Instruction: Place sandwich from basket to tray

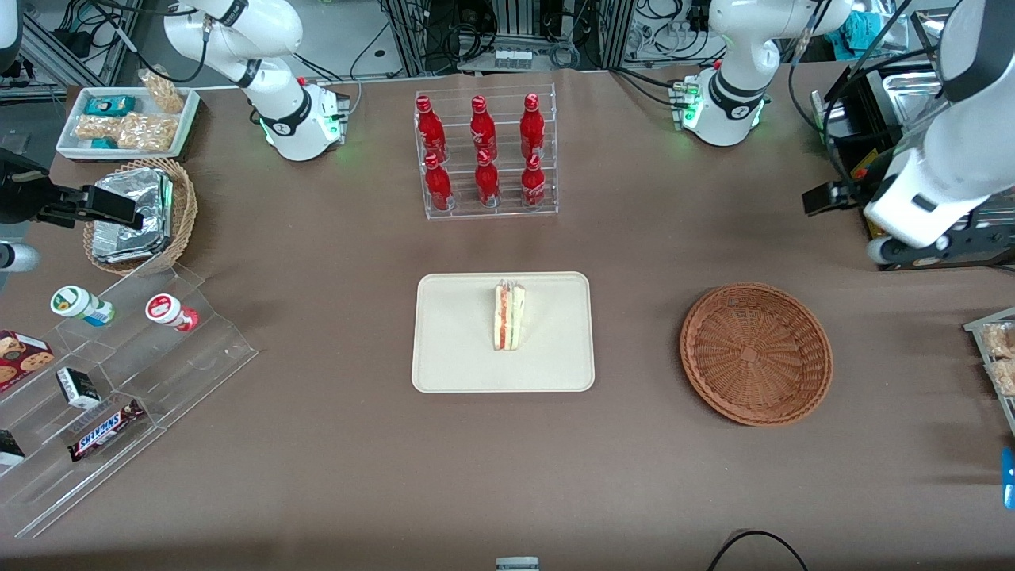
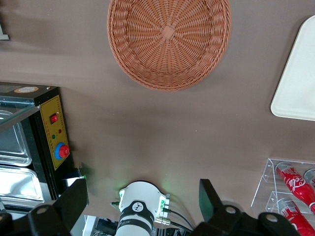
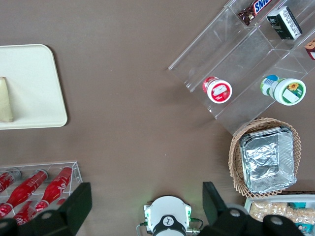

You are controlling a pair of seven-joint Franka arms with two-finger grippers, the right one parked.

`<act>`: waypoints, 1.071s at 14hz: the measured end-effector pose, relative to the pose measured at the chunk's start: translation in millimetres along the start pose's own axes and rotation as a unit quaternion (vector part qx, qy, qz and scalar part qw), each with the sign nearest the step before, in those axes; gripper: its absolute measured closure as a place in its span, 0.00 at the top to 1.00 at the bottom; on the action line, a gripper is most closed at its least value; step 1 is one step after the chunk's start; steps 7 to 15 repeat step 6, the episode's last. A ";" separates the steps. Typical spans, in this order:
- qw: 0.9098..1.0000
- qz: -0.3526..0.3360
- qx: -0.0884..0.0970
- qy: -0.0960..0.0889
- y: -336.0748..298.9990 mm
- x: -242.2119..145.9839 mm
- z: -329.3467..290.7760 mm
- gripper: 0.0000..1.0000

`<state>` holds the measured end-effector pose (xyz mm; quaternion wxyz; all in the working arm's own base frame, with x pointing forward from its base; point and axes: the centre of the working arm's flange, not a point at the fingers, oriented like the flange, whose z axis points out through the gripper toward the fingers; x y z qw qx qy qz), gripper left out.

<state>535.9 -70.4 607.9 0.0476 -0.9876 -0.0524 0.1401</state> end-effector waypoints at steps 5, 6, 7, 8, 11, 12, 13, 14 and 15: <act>1.000 0.001 -0.004 0.025 1.6 -5.7 -7.3 1.00; 1.000 0.001 -0.004 0.027 1.5 -6.4 -8.5 1.00; 1.000 0.001 -0.004 0.027 1.5 -6.4 -8.5 1.00; 1.000 0.001 -0.004 0.027 1.5 -6.4 -8.5 1.00; 1.000 0.001 -0.004 0.027 1.5 -6.4 -8.5 1.00; 1.000 0.001 -0.004 0.027 1.5 -6.4 -8.5 1.00; 1.000 0.001 -0.004 0.027 1.5 -6.4 -8.5 1.00; 1.000 0.001 -0.004 0.027 1.5 -6.4 -8.5 1.00; 1.000 0.001 -0.004 0.027 1.5 -6.4 -8.5 1.00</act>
